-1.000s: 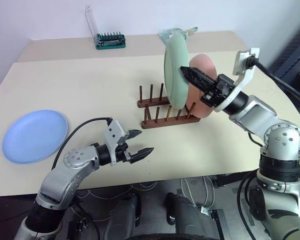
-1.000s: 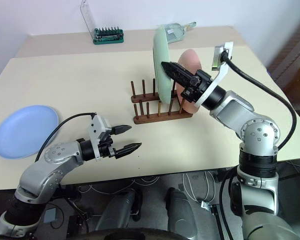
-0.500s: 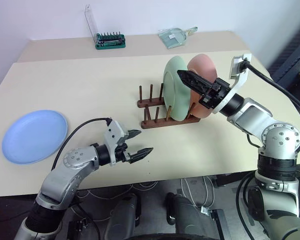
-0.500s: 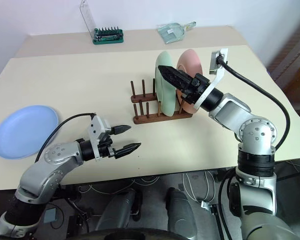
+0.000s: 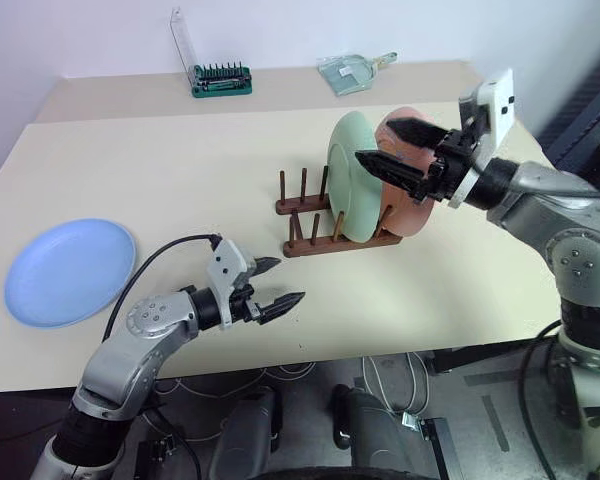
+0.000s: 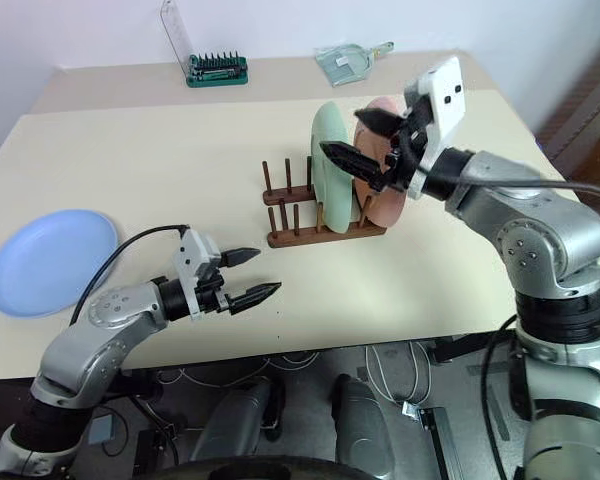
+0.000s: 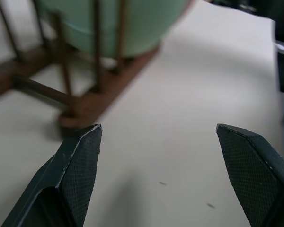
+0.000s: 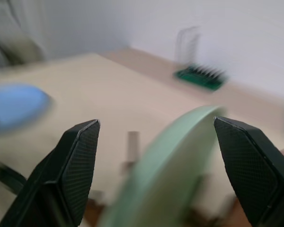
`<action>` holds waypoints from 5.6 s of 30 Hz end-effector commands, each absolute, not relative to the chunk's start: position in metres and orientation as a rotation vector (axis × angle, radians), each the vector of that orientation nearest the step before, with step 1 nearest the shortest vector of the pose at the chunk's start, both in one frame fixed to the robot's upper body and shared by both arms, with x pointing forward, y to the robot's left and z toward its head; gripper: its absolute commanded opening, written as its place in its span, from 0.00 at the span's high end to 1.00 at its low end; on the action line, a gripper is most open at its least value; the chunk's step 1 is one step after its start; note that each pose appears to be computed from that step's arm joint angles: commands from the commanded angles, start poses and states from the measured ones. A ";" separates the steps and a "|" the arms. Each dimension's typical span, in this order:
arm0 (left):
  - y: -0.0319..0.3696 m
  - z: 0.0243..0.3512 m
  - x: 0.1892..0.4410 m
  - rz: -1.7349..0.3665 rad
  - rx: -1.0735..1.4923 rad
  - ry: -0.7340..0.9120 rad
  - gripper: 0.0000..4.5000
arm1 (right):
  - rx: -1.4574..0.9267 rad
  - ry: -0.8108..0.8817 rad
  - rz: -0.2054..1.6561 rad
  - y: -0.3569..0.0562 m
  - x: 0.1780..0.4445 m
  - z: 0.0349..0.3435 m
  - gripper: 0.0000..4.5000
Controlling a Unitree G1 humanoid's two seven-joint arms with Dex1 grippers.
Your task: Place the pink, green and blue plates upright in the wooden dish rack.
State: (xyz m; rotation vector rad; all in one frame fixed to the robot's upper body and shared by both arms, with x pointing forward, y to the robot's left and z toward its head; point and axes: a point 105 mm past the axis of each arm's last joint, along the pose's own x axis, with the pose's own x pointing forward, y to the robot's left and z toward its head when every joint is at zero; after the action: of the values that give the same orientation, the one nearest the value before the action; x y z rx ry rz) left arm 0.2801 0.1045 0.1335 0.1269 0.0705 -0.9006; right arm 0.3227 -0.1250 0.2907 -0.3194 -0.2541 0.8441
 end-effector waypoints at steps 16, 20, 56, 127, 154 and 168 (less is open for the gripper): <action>0.416 0.186 0.231 0.928 0.058 0.111 0.00 | -0.731 -0.460 1.175 -0.050 0.310 0.261 0.12; 0.408 0.168 0.232 0.826 -0.009 0.207 0.00 | -0.715 -0.469 1.204 -0.046 0.309 0.261 0.12; 0.206 0.317 0.320 0.086 -0.080 -0.549 1.00 | -0.955 -0.617 1.009 -0.035 0.321 0.266 0.12; 0.172 0.149 0.256 -0.619 0.159 0.024 0.13 | 0.698 -0.164 1.122 -0.011 0.287 0.308 1.00; 0.170 0.151 0.257 -0.616 0.170 0.014 0.12 | 0.797 0.058 0.856 -0.017 0.325 0.271 0.55; 0.170 0.150 0.258 -0.618 0.166 0.016 0.12 | 0.438 -0.167 0.943 -0.023 0.314 0.303 0.01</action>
State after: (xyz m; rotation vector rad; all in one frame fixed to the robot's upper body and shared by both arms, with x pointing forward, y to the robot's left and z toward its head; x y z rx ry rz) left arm 0.2593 0.1741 0.1406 0.1526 0.0622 -0.6053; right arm 0.3334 -0.0275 0.2703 0.5331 -0.0174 0.8441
